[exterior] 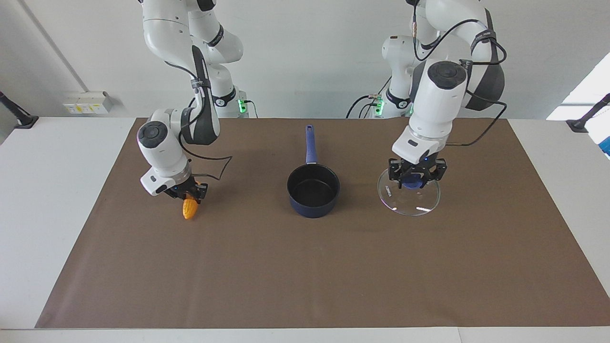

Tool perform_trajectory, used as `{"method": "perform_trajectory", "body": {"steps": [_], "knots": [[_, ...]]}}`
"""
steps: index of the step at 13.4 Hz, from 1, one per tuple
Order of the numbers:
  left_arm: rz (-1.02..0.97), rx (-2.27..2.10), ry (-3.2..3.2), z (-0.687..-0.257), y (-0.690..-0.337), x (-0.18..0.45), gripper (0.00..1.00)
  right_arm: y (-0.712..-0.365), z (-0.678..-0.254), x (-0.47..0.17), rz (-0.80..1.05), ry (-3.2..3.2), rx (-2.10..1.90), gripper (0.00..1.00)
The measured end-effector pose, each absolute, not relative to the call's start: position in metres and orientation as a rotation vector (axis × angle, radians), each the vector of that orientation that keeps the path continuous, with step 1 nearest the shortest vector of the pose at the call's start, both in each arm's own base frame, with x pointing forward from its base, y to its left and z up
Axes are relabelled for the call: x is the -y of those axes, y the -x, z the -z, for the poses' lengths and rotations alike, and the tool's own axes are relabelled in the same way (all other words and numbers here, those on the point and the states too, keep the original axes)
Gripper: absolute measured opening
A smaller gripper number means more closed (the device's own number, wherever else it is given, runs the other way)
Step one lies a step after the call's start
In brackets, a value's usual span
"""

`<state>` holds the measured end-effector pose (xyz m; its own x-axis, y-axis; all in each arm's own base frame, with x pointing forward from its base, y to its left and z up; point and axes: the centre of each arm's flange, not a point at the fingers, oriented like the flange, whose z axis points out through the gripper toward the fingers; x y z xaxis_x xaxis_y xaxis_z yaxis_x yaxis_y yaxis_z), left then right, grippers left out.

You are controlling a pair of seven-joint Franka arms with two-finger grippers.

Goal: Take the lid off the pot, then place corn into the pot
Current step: 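Lift the lid away with the left gripper while the right gripper grasps the corn, then carry the corn over the pot with the right gripper while the left lowers the lid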

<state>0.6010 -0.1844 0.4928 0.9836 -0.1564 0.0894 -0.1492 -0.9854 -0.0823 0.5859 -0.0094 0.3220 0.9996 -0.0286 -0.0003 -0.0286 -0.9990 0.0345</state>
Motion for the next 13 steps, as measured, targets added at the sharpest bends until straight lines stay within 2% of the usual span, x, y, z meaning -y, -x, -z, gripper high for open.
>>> {"method": "perform_trajectory", "body": {"steps": [3,7,10,13], "knots": [[0.103,-0.297,3.044,-0.482,-0.61,0.138,0.59,-0.603,-0.381,0.008,0.003,-3.106,0.088,0.4],[0.12,-0.391,3.065,-0.453,-0.603,0.083,0.59,-0.601,-0.457,-0.013,0.04,-3.107,0.194,0.4],[0.116,-0.448,3.069,-0.422,-0.583,0.078,0.59,-0.592,-0.489,-0.063,-0.038,-3.114,0.328,0.4],[0.174,-0.475,3.071,-0.393,-0.573,0.074,0.59,-0.576,-0.5,-0.136,-0.057,-3.113,0.482,0.4]]}}
